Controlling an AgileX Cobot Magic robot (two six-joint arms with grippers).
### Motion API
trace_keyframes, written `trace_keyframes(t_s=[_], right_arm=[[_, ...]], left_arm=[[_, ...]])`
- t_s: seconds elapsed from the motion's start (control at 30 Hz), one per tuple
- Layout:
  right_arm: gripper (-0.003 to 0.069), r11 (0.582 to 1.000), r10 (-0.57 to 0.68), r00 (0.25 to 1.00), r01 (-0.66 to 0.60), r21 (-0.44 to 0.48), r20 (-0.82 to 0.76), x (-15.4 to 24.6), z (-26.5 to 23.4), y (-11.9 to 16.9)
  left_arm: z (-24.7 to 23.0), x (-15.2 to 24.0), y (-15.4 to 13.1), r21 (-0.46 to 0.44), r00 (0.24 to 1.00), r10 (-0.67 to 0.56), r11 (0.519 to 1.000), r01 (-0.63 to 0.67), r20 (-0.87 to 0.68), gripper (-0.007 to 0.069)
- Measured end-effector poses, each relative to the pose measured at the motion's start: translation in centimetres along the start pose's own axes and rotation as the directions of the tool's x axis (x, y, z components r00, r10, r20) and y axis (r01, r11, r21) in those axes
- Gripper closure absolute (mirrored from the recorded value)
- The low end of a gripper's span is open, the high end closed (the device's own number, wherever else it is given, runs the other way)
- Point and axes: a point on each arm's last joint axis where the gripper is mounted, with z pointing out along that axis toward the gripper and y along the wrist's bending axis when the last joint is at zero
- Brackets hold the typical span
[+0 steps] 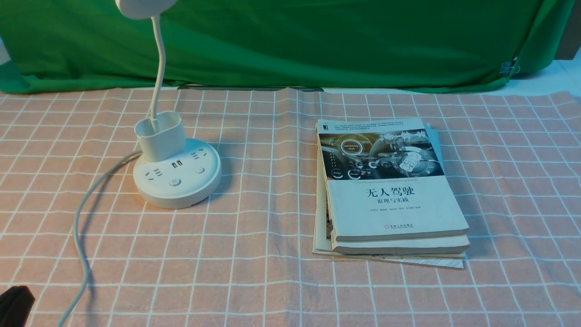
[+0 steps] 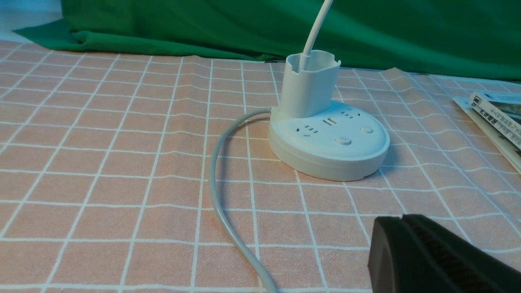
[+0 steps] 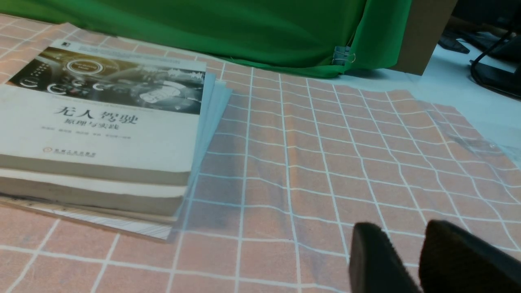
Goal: Turn on the table lamp on the pink coffee tablecloth with your hand.
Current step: 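Press the power button on the lamp base to turn the lamp on with the left gripper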
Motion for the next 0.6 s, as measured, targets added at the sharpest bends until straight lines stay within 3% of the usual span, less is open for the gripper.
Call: trace_keyframes(t_s=[0.17,0.27,0.3,0.33,0.37,0.47,0.6], right_arm=[[0.0419,1.000,0.000,1.000,0.000,0.000,0.000,0.0,0.0,0.0],[0.0419,1.000,0.000,1.000,0.000,0.000,0.000,0.0,0.0,0.0],[0.0419,1.000,0.000,1.000,0.000,0.000,0.000,0.0,0.0,0.0],[0.0419,1.000,0.000,1.000,0.000,0.000,0.000,0.0,0.0,0.0],[0.0419,1.000,0.000,1.000,0.000,0.000,0.000,0.0,0.0,0.0],[0.0419,1.000,0.000,1.000,0.000,0.000,0.000,0.0,0.0,0.0],[0.0419,1.000,0.000,1.000,0.000,0.000,0.000,0.0,0.0,0.0]], left_arm=[[-0.1,-1.6,0.0,-0.001,0.985,0.006,1.000,-0.006,0.174,0.0604],[-0.8,-3.8,0.0,-0.002,0.907,0.008,1.000,-0.008,0.421,0.0604],[-0.9,-3.9,0.0,-0.002,0.901,0.008,1.000,-0.008,0.434,0.0604],[-1.4,-4.9,0.0,-0.002,0.843,0.010,1.000,-0.010,0.538,0.0604],[-1.4,-4.9,0.0,-0.002,0.843,0.010,1.000,-0.010,0.538,0.0604],[-2.5,-6.3,-0.1,-0.005,0.724,0.020,1.000,-0.023,0.689,0.0604],[-4.0,-7.5,-0.4,0.067,0.566,-0.048,0.998,-0.013,0.823,0.0604]])
